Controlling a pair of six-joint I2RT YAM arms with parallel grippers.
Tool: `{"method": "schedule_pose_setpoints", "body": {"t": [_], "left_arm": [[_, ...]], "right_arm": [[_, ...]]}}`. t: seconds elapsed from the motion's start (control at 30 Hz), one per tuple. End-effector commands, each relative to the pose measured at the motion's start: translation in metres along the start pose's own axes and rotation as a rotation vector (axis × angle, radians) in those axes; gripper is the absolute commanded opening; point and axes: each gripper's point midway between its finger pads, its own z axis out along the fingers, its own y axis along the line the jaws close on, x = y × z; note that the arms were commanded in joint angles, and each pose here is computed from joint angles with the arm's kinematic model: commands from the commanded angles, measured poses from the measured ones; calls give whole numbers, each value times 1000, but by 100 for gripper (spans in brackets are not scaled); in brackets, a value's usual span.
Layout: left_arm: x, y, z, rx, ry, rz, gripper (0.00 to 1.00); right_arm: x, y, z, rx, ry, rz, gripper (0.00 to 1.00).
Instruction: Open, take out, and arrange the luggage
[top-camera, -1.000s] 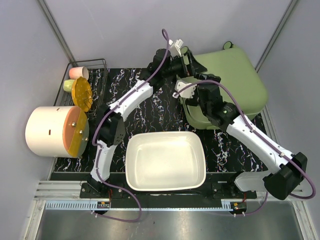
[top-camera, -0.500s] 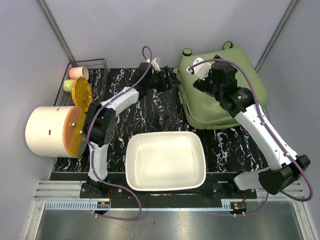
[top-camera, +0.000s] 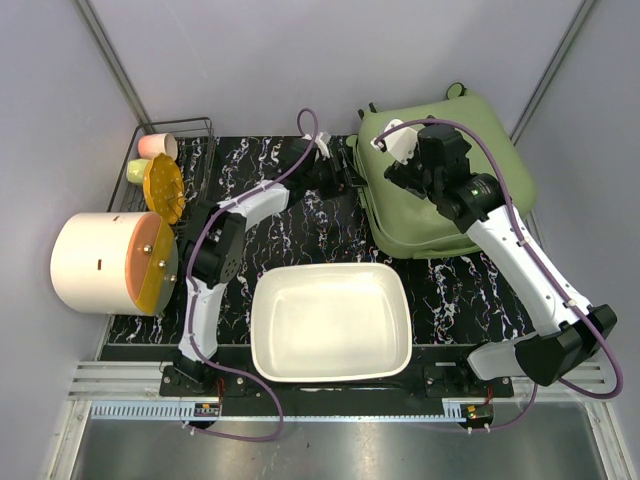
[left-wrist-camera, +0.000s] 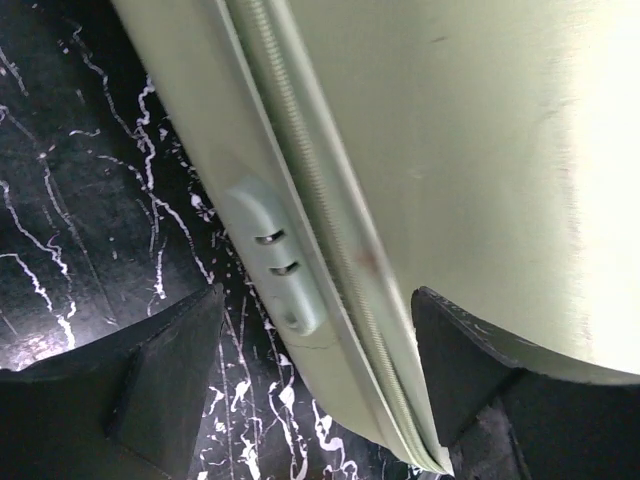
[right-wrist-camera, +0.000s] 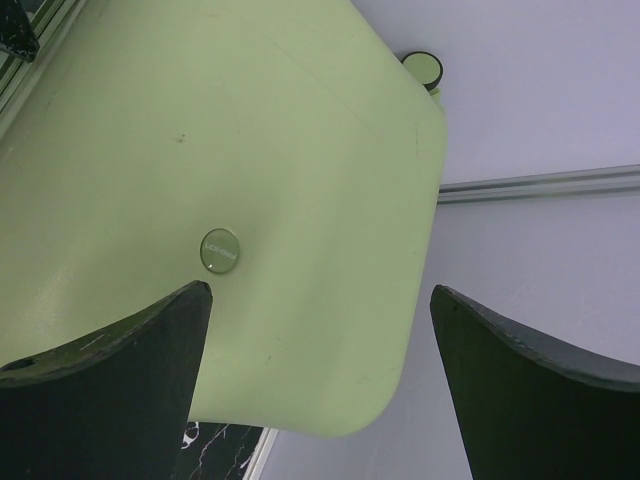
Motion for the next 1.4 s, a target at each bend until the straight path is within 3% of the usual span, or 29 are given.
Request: {"method": "schedule_pose_setpoints", "body": {"t": [0.0, 0.43, 0.83, 0.97, 1.13, 1.37], "left_arm": [[-8, 2, 5, -2, -31, -2, 79], [1, 8, 21, -11, -10, 16, 77], [21, 38, 40, -146, 33, 58, 81], [24, 13, 51, -45, 53, 108, 98], [5, -34, 53, 72, -1, 173, 99], [-24, -101, 23, 145, -74, 240, 99]], "right_arm": [[-10, -13, -10, 30, -42, 36, 100], [-6, -8, -9, 19, -33, 27, 100], [-8, -4, -7, -2, -43, 31, 100], [-11, 1, -7, -31, -57, 39, 99], [-18, 10, -12, -89, -95, 68, 100], [-21, 13, -17, -110, -118, 90, 100]]}}
